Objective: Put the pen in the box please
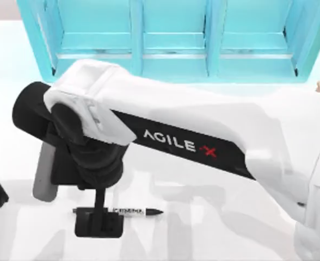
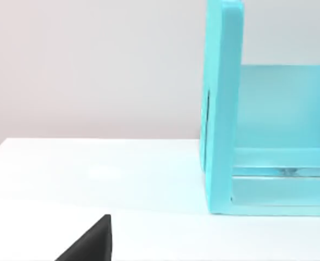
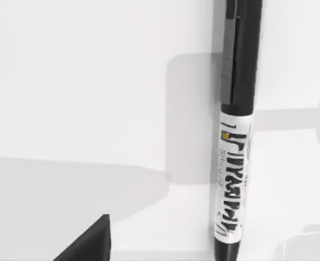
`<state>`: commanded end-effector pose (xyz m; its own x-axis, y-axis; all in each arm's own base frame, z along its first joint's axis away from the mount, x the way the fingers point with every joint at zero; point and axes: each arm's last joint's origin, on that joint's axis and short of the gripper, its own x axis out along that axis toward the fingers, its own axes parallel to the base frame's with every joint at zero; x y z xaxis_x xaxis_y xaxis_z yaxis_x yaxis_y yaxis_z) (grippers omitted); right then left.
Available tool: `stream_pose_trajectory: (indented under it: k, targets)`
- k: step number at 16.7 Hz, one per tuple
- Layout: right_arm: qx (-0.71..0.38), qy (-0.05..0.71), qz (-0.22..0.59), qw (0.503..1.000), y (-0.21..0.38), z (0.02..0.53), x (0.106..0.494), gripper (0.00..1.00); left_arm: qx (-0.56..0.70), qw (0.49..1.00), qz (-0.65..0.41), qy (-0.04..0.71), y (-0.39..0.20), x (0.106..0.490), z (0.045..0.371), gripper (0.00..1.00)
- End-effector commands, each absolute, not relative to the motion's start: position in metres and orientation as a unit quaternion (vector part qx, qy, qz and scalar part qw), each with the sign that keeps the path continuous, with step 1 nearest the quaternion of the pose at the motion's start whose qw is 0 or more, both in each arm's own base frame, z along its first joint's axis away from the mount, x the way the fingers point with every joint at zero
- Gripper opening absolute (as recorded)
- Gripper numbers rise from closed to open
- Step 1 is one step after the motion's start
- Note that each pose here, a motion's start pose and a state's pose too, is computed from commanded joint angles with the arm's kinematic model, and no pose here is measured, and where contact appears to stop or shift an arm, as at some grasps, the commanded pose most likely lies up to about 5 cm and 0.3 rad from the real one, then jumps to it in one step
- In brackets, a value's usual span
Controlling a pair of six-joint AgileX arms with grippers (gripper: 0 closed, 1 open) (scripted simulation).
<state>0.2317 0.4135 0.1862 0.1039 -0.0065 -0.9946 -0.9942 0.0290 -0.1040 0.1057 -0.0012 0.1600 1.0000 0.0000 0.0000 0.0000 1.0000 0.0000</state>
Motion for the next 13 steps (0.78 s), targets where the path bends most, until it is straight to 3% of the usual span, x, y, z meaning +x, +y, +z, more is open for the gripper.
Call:
stream_pose_trajectory:
  k: [5,13]
  targets:
    - [-0.519,0.483,0.464,0.531,0.414,0.173,0.235,1.0,0.0,1.0,0.0,0.0,-0.001,0.106,0.16,1.0]
    - [-0.519,0.482,0.465,0.532,0.413,0.089,0.242,1.0,0.0,1.0,0.0,0.0,-0.001,0.106,0.16,1.0]
